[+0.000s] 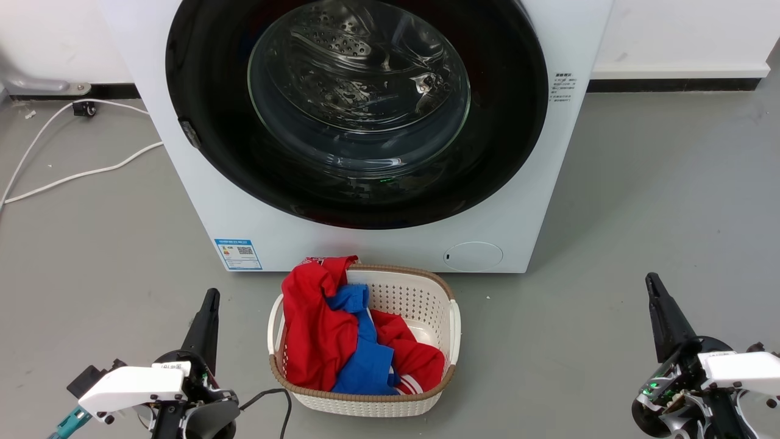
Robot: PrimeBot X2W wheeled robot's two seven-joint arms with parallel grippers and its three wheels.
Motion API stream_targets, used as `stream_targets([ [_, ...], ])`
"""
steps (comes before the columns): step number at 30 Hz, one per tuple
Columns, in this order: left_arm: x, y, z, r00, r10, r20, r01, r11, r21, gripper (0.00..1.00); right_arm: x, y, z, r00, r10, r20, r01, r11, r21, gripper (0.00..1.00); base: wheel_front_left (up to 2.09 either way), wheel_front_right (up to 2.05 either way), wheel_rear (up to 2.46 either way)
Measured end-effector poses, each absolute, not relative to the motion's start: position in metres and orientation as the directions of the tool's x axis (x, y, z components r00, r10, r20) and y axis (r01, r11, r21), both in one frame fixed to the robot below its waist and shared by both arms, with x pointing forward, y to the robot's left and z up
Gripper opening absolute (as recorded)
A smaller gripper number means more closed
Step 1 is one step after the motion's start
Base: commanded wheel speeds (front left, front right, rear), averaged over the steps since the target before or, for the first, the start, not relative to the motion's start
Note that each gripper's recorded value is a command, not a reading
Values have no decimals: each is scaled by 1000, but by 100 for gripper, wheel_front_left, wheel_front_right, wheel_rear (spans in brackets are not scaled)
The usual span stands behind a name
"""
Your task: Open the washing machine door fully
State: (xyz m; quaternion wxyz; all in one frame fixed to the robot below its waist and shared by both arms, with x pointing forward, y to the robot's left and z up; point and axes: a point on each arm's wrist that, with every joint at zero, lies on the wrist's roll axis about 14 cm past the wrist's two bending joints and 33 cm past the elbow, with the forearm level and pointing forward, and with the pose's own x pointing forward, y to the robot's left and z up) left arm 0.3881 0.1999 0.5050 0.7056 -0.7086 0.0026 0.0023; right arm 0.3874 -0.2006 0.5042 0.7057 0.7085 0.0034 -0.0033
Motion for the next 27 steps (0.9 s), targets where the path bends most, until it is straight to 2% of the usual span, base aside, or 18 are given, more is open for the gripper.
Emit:
stream_targets([
  [27,388,200,505,1000,0,-7,-7,-4,-1000,0,387,-201,504,1000,0,-9,9,-4,1000,0,0,0,0],
])
